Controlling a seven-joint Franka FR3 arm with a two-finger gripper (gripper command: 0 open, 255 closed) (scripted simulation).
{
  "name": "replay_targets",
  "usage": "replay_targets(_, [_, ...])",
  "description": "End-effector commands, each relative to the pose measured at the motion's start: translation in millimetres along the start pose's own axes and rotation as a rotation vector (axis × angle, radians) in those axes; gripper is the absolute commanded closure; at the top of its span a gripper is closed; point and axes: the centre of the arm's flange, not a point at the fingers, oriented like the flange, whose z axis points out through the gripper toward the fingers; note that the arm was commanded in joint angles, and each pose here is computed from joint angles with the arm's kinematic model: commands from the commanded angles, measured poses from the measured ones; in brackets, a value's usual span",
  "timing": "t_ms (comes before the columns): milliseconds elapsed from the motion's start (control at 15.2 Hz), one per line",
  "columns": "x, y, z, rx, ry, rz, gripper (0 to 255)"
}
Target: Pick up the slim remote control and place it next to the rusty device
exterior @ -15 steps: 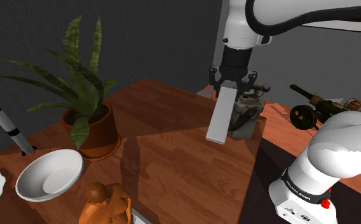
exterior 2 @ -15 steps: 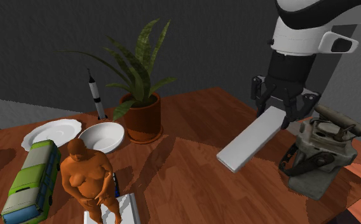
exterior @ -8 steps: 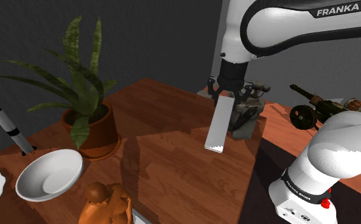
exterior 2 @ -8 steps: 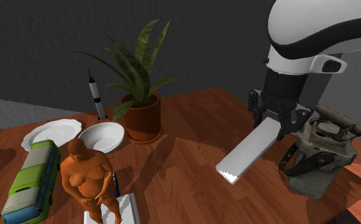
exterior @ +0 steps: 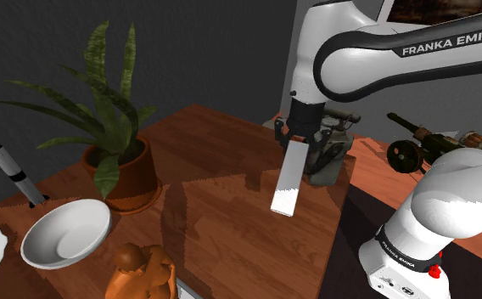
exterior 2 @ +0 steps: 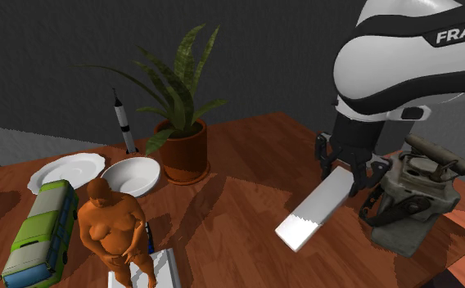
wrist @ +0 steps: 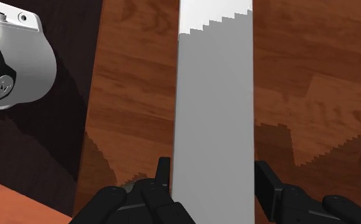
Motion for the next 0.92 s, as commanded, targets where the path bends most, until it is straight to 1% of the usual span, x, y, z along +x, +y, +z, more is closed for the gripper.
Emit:
replay_targets(0, [0, 2, 10, 0.001, 0.000, 0.000, 255])
replay_targets(858, [-1, 0, 78, 0.001, 0.000, 0.000, 255])
